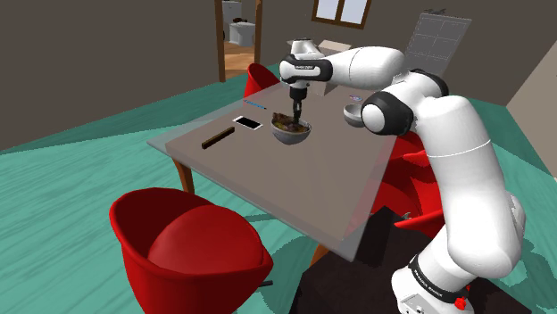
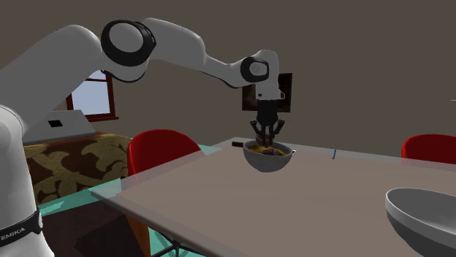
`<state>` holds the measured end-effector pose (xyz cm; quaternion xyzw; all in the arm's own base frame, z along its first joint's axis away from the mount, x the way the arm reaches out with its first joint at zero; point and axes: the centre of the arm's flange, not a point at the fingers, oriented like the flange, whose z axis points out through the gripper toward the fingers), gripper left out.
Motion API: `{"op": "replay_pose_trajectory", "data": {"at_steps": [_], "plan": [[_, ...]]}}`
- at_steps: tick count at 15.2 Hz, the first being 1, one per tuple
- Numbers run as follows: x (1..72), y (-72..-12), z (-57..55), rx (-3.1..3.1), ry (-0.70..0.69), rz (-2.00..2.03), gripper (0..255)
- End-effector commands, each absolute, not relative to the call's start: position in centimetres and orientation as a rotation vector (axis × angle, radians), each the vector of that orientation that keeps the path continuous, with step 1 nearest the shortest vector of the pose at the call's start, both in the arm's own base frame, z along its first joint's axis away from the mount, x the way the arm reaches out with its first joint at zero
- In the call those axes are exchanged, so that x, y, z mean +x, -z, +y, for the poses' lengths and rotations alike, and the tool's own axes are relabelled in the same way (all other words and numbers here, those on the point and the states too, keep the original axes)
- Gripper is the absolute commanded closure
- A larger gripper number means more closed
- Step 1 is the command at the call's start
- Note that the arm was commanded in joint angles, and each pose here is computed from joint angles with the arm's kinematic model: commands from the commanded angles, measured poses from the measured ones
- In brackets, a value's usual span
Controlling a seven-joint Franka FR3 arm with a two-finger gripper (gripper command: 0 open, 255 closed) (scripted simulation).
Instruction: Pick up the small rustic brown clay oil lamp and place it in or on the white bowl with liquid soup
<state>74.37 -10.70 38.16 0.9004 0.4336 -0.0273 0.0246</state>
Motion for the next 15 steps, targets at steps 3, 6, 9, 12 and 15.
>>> {"op": "replay_pose_trajectory", "data": {"at_steps": [3,6,9,12,15], "plan": [[74.4,-38.1,-10.6,2.785,0.085,1.342,0],[74.4,-38.1,-10.6,2.785,0.085,1.342,0],[74.4,-39.4,-10.5,2.785,0.085,1.342,0],[74.5,-43.1,-10.3,2.785,0.085,1.342,0],[74.5,-43.1,-10.3,2.785,0.085,1.342,0]]}}
